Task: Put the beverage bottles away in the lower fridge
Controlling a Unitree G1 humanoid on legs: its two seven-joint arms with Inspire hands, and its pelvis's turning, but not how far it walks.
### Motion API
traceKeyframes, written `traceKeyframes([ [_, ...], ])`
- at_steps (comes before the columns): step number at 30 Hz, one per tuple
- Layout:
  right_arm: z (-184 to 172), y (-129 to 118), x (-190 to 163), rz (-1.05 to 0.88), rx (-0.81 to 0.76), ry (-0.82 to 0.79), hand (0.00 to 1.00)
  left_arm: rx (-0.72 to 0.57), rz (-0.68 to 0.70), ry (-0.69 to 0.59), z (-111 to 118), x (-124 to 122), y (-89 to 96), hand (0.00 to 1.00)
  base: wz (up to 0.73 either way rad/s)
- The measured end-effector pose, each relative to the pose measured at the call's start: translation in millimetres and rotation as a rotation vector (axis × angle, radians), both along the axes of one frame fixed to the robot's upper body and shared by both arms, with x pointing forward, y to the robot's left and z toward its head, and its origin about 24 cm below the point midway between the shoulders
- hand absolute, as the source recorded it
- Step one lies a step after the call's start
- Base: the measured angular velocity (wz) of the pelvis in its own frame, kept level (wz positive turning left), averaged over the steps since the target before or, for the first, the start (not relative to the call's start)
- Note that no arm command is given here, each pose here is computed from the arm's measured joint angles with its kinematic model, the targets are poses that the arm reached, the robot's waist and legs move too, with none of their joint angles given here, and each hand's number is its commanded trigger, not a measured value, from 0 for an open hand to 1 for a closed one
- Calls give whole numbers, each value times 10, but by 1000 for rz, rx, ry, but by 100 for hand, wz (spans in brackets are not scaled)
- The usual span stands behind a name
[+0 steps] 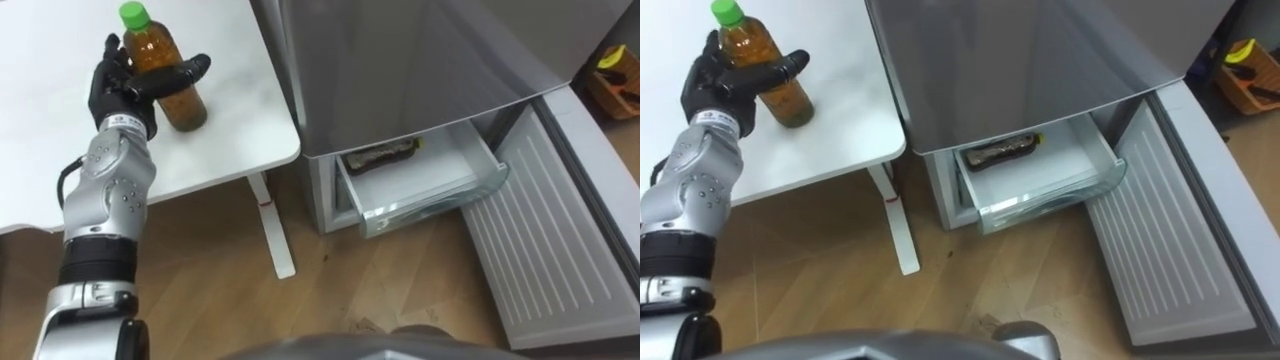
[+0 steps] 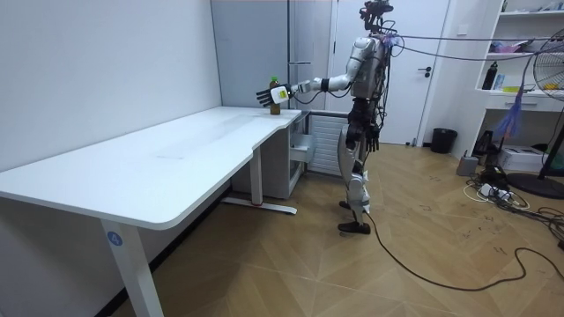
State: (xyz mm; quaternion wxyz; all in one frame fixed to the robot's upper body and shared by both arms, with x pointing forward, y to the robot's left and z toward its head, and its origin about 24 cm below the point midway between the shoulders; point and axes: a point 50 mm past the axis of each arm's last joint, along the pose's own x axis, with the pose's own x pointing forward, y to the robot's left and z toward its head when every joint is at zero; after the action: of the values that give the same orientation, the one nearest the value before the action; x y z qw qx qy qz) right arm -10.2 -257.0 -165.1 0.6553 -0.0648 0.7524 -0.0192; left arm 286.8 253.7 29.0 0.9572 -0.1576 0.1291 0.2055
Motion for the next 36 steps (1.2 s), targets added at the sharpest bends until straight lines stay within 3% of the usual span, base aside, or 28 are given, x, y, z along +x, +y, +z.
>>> traceKeyframes([
  [9, 2, -8, -7, 1, -9, 2, 0, 5, 27, 19, 6, -4, 107, 100, -2],
  [36, 4, -24, 62, 39, -22, -11, 0, 23, 28, 69, -17, -11, 88, 100, 0],
])
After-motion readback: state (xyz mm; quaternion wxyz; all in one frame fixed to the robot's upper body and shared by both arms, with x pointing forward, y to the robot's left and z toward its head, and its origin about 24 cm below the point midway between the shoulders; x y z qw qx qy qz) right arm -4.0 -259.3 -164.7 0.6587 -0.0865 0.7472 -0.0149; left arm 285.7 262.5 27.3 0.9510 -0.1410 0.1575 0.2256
